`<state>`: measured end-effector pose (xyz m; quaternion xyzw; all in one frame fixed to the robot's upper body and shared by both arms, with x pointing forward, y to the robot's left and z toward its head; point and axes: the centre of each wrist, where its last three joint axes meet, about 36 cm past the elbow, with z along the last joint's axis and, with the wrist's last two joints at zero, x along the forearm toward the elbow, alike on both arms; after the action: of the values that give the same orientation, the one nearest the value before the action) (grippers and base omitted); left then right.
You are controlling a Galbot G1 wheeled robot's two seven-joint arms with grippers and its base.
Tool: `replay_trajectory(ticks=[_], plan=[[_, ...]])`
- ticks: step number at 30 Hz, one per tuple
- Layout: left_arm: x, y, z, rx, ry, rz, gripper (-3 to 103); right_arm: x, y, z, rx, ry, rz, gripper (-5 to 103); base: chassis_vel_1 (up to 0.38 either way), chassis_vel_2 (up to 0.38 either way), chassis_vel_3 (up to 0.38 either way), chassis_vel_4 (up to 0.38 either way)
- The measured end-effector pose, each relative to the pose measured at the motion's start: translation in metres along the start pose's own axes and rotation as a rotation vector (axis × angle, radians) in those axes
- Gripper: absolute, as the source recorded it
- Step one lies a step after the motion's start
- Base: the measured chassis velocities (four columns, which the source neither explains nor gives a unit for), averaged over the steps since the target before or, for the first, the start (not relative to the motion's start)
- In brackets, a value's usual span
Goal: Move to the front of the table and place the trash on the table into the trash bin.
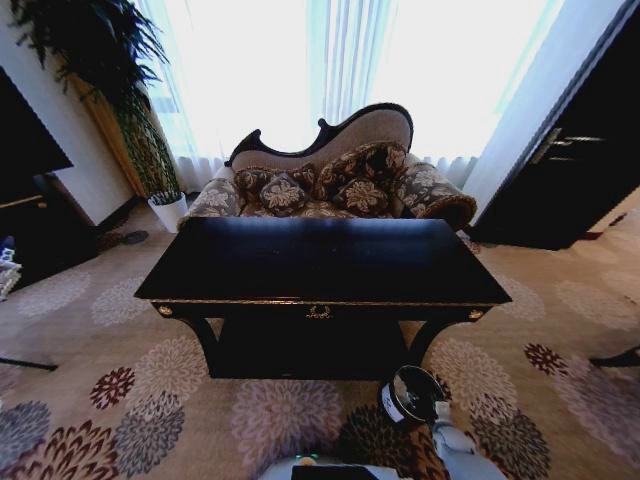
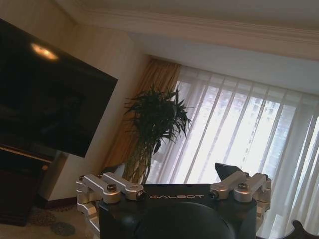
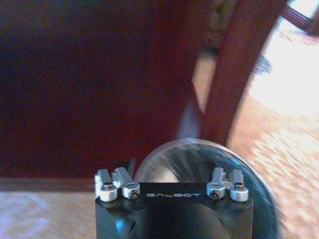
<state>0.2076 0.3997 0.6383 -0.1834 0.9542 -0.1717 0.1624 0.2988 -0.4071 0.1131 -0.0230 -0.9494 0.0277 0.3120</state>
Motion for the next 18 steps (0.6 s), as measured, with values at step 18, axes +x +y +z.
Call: replay_trajectory(ticks=[18], plan=[[-0.002, -0.005, 0.011, 0.036, 0.02, 0.017, 100, 0.116, 0.081, -0.061, -0.008, -0.312, -0.301, 100, 0.0, 0.0, 0.0, 0.0]])
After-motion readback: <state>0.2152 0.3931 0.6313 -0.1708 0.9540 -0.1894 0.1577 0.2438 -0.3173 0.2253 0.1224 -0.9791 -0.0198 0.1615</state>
